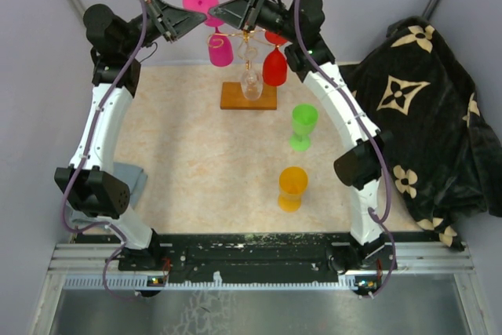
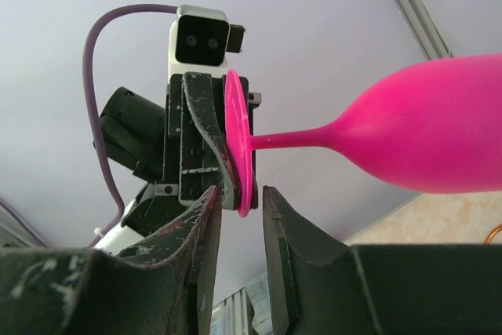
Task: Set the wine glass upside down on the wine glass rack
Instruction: Turn the wine glass upside down at the wine rack.
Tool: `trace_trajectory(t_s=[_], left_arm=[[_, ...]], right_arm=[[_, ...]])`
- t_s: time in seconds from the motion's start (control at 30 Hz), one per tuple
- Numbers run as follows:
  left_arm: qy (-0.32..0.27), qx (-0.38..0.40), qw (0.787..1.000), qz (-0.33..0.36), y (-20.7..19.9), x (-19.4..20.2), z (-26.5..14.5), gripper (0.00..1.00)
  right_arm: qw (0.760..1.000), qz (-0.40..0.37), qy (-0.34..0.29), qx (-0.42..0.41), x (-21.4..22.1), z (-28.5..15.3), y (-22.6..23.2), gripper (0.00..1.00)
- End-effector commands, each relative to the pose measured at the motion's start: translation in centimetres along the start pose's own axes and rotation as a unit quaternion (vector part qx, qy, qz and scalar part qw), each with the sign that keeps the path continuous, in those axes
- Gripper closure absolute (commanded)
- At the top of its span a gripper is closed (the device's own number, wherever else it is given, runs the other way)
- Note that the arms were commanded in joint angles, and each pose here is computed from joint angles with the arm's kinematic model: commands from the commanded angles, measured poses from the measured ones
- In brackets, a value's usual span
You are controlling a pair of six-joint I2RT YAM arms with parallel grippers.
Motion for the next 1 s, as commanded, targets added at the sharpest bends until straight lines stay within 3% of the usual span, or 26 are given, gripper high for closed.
trace_trajectory(t_s=[0.0,0.27,0.37,0.43,0.6,0.67,0.73,0.97], left_arm=[[0.010,0.014,1.000,0.021,-0.8,0.5,0.0,1.00],[0.008,0.018,1.000,0.023,-1.0,0.4,0.2,1.00],[0.006,0.018,1.000,0.023,-1.0,0.4,0.2,1.00],[0.007,0.018,1.000,0.022,-0.9,0.5,0.3,1.00],[0.007,0.017,1.000,0.022,-0.9,0.5,0.4,0.99],[0.008,0.017,1.000,0.024,-0.9,0.6,0.3,0.94],[0.006,0.014,0.999,0.029,-0.9,0.5,0.3,0.82],[-0.006,0.000,0.999,0.036,-0.4,-0.2,-0.5,0.63]], right_arm=[[0.999,-0.026,-0.030,-0.030,-1.4,0.6,2.0,0.72],[0.999,-0.026,-0.030,-0.030,-1.4,0.7,2.1,0.80],[0.999,-0.026,-0.027,-0.030,-1.3,0.7,2.1,0.88],[0.999,-0.026,-0.027,-0.028,-1.3,0.6,2.2,1.00],[0.999,-0.027,-0.030,-0.024,-1.4,0.5,2.3,1.00],[0.999,-0.027,-0.033,-0.020,-1.5,0.3,2.5,1.00],[0.999,-0.028,-0.037,-0.013,-1.7,0.2,2.5,1.00],[0.998,-0.029,-0.051,0.001,-2.5,-0.6,1.6,1.00]])
Point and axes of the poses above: each gripper's point midway between its finger pads, its own z axis out along the fingers, its own y axis along the line the jaws close on, x = y × z, the point moved 6 cm from there along -z, back along the fingers, and after that the axes turned 9 degrees about -z, right-handed, at the moved point
